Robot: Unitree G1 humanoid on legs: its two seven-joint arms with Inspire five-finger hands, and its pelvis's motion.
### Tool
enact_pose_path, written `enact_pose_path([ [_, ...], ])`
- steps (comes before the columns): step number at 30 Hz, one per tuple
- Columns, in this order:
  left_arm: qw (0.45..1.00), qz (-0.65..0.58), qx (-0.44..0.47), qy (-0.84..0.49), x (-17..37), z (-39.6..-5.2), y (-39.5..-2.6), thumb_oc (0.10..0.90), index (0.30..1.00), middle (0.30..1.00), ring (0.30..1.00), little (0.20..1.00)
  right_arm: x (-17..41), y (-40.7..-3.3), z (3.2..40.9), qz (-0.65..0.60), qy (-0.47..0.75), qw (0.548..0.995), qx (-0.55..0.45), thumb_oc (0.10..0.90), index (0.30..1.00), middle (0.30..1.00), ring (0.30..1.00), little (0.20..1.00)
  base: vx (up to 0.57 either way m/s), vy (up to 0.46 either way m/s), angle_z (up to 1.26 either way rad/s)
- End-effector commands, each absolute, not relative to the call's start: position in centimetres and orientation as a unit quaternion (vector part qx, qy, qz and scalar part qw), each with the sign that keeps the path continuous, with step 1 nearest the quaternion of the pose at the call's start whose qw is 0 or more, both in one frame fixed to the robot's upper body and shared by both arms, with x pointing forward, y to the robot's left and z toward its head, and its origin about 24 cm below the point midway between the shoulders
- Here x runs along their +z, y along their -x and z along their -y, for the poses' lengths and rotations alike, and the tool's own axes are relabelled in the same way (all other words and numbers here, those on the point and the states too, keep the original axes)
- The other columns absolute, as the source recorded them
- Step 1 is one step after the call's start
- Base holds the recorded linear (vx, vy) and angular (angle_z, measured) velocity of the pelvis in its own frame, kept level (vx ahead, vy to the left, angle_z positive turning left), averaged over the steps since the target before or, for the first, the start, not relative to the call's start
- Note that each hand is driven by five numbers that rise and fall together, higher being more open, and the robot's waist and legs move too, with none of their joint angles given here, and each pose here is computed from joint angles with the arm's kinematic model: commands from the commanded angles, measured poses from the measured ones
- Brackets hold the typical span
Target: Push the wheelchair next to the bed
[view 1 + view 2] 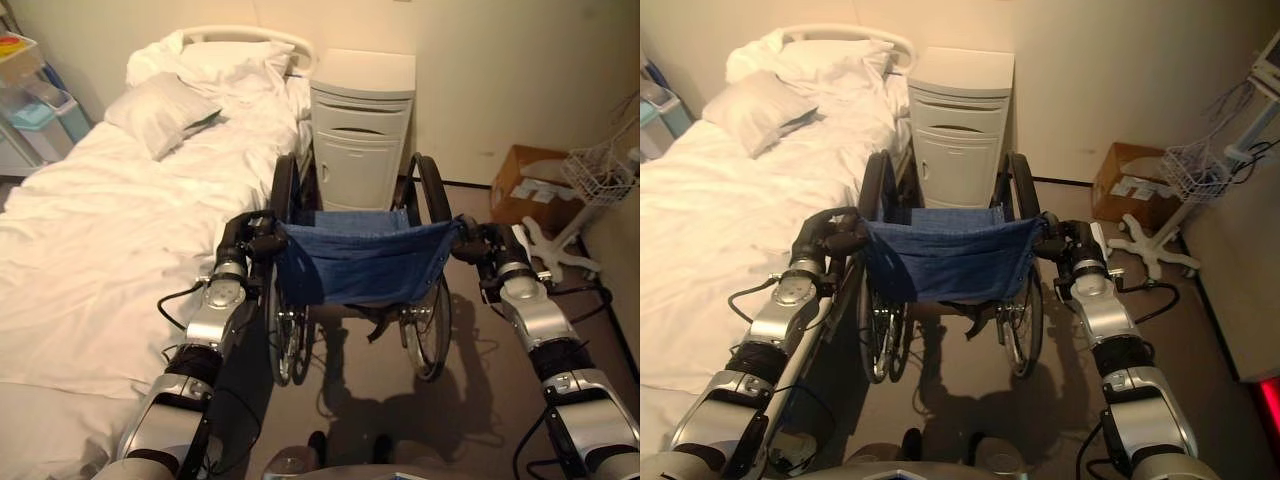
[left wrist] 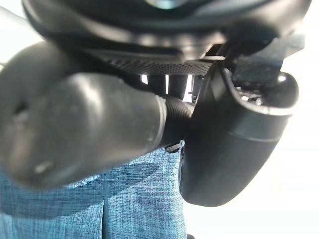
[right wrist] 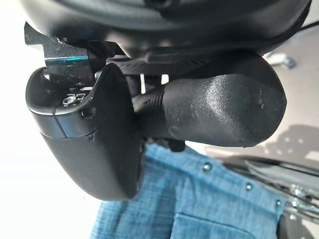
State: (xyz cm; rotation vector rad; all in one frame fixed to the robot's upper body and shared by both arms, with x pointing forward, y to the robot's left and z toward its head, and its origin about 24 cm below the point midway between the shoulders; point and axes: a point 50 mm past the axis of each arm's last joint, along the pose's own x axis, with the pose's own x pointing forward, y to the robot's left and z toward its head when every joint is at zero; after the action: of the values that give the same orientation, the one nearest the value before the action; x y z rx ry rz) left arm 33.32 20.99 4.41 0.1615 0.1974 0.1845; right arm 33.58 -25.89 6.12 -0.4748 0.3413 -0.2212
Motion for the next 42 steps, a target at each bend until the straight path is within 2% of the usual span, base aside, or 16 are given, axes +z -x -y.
enact_pose_path([
  [1,0.982,-0.150,0.040,-0.110,1.6,-20.9,-31.6,0.400,0.300,0.300,0.300,0.300,0.9,-31.2,25.5,-0.276,0.329,0.903,-0.027,0.400,0.300,0.300,0.300,0.300,0.08,0.030,0.05],
  [6,0.980,-0.163,0.035,-0.105,1.1,-20.5,-31.5,0.400,0.300,0.300,0.300,0.300,1.4,-31.7,25.9,-0.274,0.346,0.897,-0.030,0.400,0.300,0.300,0.300,0.300,0.07,0.013,0.01],
  [7,0.980,-0.165,0.037,-0.107,1.0,-20.5,-31.4,0.518,0.476,0.476,0.476,0.476,1.5,-31.8,26.0,-0.275,0.349,0.895,-0.031,0.400,0.300,0.300,0.300,0.300,0.07,-0.002,0.02],
  [8,0.979,-0.167,0.038,-0.107,0.9,-20.5,-31.4,0.800,0.900,0.900,0.900,0.900,1.6,-31.8,26.1,-0.276,0.350,0.895,-0.032,0.400,0.300,0.300,0.300,0.300,0.04,-0.004,0.01],
  [9,0.979,-0.167,0.039,-0.107,0.9,-20.5,-31.4,0.800,0.900,0.900,0.900,0.900,1.6,-31.8,26.1,-0.276,0.350,0.895,-0.033,0.400,0.300,0.300,0.300,0.300,0.04,-0.005,0.02],
  [10,0.980,-0.166,0.038,-0.107,1.0,-20.5,-31.4,0.800,0.900,0.900,0.900,0.900,1.7,-31.8,26.1,-0.276,0.351,0.894,-0.038,0.800,0.900,0.900,0.900,0.900,0.04,-0.004,0.01],
  [24,0.980,-0.142,0.084,-0.110,1.3,-21.1,-30.6,0.800,0.900,0.900,0.900,0.900,1.2,-30.9,25.9,-0.278,0.326,0.901,-0.063,0.800,0.900,0.900,0.900,0.900,0.01,-0.003,0.01],
  [30,0.977,-0.124,0.121,-0.122,1.6,-21.5,-29.9,0.800,0.900,0.900,0.900,0.900,1.7,-30.4,25.4,-0.241,0.295,0.922,-0.075,0.800,0.900,0.900,0.900,0.900,0.00,0.000,0.00],
  [37,0.972,-0.059,0.178,-0.140,3.2,-22.7,-28.9,0.800,0.900,0.900,0.900,0.900,3.1,-29.8,24.8,-0.159,0.253,0.952,-0.066,0.800,0.900,0.900,0.900,0.900,0.00,0.000,0.00],
  [42,0.937,0.019,0.270,-0.220,5.2,-24.7,-27.6,0.800,0.900,0.900,0.900,0.900,5.2,-29.0,25.0,-0.051,0.270,0.953,-0.129,0.800,0.900,0.900,0.900,0.900,0.00,0.000,0.00],
])
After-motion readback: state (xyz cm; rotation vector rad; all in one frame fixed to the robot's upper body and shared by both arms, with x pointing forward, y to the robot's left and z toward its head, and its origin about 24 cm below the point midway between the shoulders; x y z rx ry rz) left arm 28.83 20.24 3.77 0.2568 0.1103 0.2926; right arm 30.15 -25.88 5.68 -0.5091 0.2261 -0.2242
